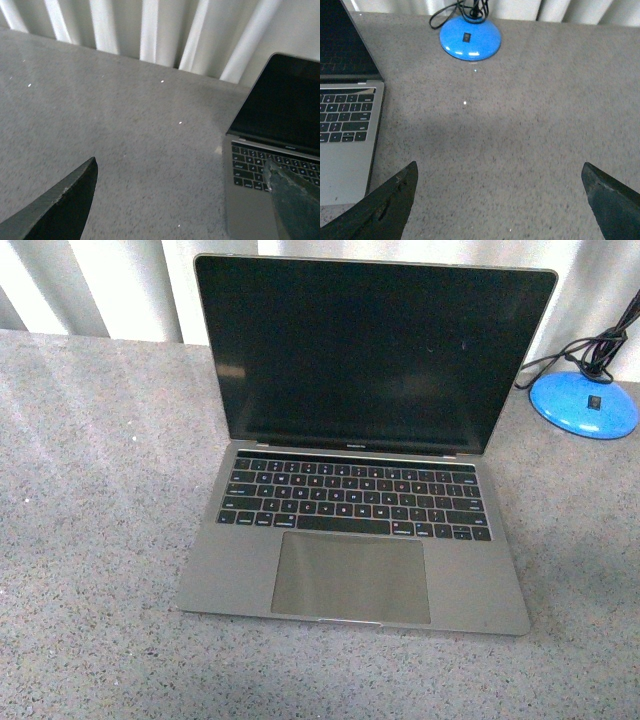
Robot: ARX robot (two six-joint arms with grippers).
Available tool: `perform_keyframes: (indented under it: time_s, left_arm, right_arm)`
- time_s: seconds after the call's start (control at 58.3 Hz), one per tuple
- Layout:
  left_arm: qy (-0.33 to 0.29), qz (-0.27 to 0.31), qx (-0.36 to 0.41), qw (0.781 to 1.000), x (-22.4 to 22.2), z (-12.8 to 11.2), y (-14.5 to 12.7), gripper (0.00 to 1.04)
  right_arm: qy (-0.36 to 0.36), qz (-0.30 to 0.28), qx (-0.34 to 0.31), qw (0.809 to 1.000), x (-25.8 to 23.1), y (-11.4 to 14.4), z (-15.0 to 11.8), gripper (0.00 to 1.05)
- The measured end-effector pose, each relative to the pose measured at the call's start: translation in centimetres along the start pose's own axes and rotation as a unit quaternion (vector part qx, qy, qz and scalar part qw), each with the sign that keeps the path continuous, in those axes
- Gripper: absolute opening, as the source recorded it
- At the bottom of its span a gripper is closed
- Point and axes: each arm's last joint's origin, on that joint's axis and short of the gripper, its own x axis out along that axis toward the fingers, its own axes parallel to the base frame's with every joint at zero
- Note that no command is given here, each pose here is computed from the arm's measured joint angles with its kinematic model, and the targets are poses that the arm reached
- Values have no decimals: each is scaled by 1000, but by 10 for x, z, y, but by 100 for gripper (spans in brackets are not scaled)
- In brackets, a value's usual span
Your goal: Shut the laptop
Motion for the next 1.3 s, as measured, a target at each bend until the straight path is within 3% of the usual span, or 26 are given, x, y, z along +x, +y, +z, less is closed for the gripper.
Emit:
perform_keyframes:
  time_s: [0.171, 0.394, 0.531, 0.617, 0.771, 1.029, 1.131, 1.303]
  left_arm:
    - [-5, -91, 49, 995, 48, 42, -7, 98]
    - [-7, -175, 88, 981, 89, 61, -37, 98]
    - [-14, -201, 102, 974, 108, 68, -52, 98]
    - [-26, -217, 121, 968, 124, 71, -62, 98]
    - [-37, -228, 142, 963, 164, 72, -82, 65]
    - [-46, -227, 150, 961, 199, 75, -101, 22]
    - [-55, -239, 160, 956, 209, 78, -109, 3]
    - [-58, -265, 182, 945, 220, 78, -119, 4]
  right_arm:
    - [20, 42, -52, 998, 48, -1, 47, 95]
    - [-10, 104, -124, 987, 91, 23, 105, 95]
    - [-13, 131, -161, 978, 104, 35, 126, 95]
    - [-11, 145, -177, 973, 111, 40, 136, 82]
    - [-28, 171, -189, 967, 125, 52, 160, 47]
    - [-45, 210, -215, 953, 138, 69, 171, 3]
    - [-46, 225, -228, 946, 146, 78, 172, 1]
    - [-41, 244, -237, 939, 163, 88, 173, 1]
